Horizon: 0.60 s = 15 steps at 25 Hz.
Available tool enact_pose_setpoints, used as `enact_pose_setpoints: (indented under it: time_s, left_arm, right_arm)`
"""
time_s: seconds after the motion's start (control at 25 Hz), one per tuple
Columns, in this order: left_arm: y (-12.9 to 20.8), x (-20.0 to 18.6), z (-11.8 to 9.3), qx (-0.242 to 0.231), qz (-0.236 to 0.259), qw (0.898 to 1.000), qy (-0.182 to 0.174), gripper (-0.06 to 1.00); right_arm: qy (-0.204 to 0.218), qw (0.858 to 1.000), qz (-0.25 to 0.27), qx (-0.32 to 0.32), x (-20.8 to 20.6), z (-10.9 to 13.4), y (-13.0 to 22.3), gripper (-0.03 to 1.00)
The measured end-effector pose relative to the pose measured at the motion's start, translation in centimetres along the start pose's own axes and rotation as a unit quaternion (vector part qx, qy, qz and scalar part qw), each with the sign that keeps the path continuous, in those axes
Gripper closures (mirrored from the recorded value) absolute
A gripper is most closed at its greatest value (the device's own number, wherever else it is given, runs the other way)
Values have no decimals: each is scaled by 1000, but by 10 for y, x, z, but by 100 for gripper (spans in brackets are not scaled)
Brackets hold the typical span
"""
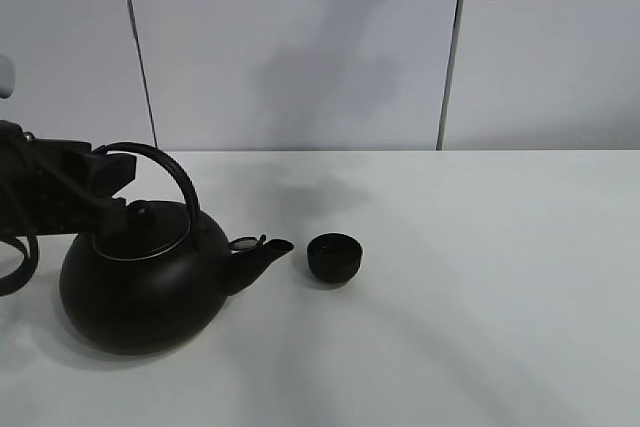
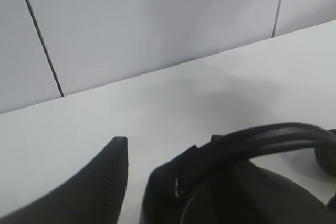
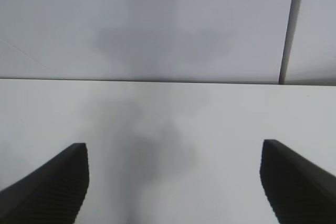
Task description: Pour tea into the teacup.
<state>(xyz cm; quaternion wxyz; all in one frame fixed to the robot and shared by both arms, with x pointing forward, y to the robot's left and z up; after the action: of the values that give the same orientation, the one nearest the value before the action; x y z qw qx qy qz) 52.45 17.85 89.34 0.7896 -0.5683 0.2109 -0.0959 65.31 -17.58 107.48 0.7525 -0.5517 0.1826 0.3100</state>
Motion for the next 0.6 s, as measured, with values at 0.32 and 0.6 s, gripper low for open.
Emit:
enact_pose_setpoints:
  time_s: [0.32, 0.6]
  left_arm:
    - [6, -10, -6, 2, 10, 1000, 17, 57]
    - [1, -11, -7, 6, 0, 1000, 25, 45]
  right_arm:
    - [0, 1000, 0, 0, 0, 0, 0, 35]
    - [0, 1000, 0, 0, 0, 0, 0, 35]
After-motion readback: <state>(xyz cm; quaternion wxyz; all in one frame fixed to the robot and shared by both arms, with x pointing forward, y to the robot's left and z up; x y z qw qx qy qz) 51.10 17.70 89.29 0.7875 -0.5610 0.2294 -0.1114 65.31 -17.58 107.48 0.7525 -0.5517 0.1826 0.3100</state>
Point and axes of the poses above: a point on each arm's last joint axis where the gripper is mounted, x pointing out along that axis toward the gripper, z along the wrist's bending axis when the last joint is at zero, y = z × x, the point moved 5 cm from there along x, pointing out along that axis toward the gripper, and after that the axes turned 10 degrees about x, right-handed, at the moved point
